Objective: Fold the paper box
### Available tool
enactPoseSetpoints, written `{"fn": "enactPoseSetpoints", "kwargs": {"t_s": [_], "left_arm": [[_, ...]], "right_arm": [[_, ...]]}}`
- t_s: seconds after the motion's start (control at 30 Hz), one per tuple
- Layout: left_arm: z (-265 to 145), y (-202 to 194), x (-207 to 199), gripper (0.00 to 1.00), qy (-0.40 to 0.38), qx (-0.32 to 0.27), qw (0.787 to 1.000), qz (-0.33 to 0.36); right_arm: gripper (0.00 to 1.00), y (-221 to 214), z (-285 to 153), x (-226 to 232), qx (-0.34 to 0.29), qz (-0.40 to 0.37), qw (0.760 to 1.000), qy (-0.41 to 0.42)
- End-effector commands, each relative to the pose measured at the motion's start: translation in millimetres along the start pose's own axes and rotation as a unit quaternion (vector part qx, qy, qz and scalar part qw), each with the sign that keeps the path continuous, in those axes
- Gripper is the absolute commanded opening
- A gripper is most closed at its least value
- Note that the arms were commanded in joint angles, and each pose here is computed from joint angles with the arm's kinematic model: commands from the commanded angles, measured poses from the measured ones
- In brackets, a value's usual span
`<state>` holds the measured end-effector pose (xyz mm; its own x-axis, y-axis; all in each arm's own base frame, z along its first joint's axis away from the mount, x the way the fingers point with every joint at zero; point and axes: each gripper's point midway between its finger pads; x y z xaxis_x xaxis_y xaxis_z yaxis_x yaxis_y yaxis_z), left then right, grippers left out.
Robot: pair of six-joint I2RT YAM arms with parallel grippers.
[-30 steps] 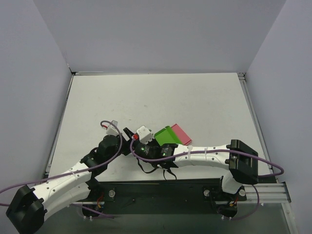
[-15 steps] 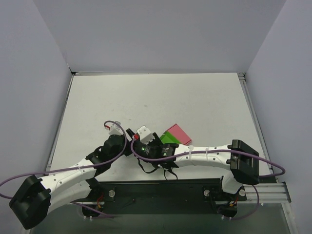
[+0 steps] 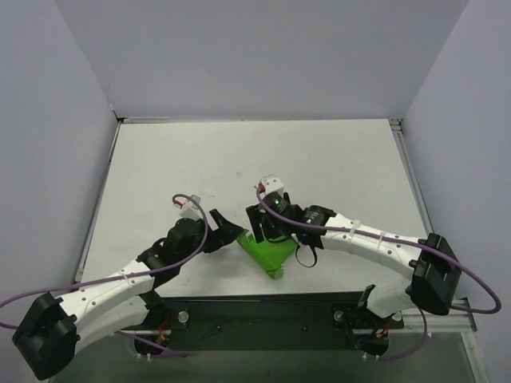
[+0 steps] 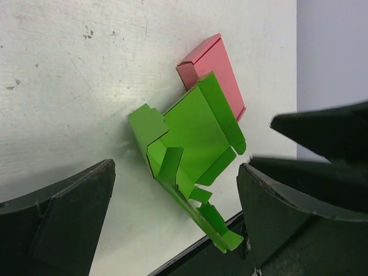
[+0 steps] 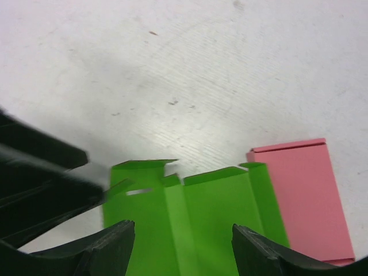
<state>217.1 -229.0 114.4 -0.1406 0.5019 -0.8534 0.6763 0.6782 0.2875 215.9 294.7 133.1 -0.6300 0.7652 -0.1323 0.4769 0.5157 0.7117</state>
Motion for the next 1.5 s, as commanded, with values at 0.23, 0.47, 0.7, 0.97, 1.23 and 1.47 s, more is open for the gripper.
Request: {"fn": "enactPoseSetpoints", "kwargs": {"t_s": [0.23, 0.47, 0.7, 0.97, 1.23, 1.47], "left_arm": [[-22.5, 30.4, 2.1, 0.97, -0.010, 0.002, 0.999, 0.045], [-31.4, 38.1, 4.6, 0.97, 0.001, 0.019, 0.998, 0.058], [-34.5, 42.4, 2.9, 0.97, 0.012, 0.042, 0.995, 0.093], [-39.6, 39.6, 2.5, 0.97, 0.026, 0.077, 0.989, 0.128], [-46.9, 40.9, 0.6, 0.97, 0.038, 0.091, 0.984, 0.150], [-55.8, 69.0, -24.3, 0.97, 0.057, 0.057, 0.976, 0.200]], "right_arm": [[0.61, -65.3, 39.7, -55.5, 0.111, 0.038, 0.992, 0.041], [0.60, -75.8, 57.6, -66.6, 0.123, 0.057, 0.987, 0.082], [0.57, -84.4, 67.9, -65.9, 0.130, 0.079, 0.981, 0.119], [0.49, -81.4, 73.4, -49.3, 0.126, 0.095, 0.974, 0.166], [0.08, -79.2, 72.6, -46.8, 0.125, 0.102, 0.972, 0.171], [0.00, -48.0, 48.6, -56.7, 0.082, 0.139, 0.980, 0.119]]}}
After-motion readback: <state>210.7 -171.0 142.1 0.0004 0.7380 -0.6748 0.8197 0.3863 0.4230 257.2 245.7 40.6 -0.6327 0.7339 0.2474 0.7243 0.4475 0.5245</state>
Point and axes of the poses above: each gripper's point midway between its finger pads, its own z axis out along the fingers, its own x axis along the line the jaws close on, y = z × x, and after that the axes turned 14 degrees about -z, right-handed
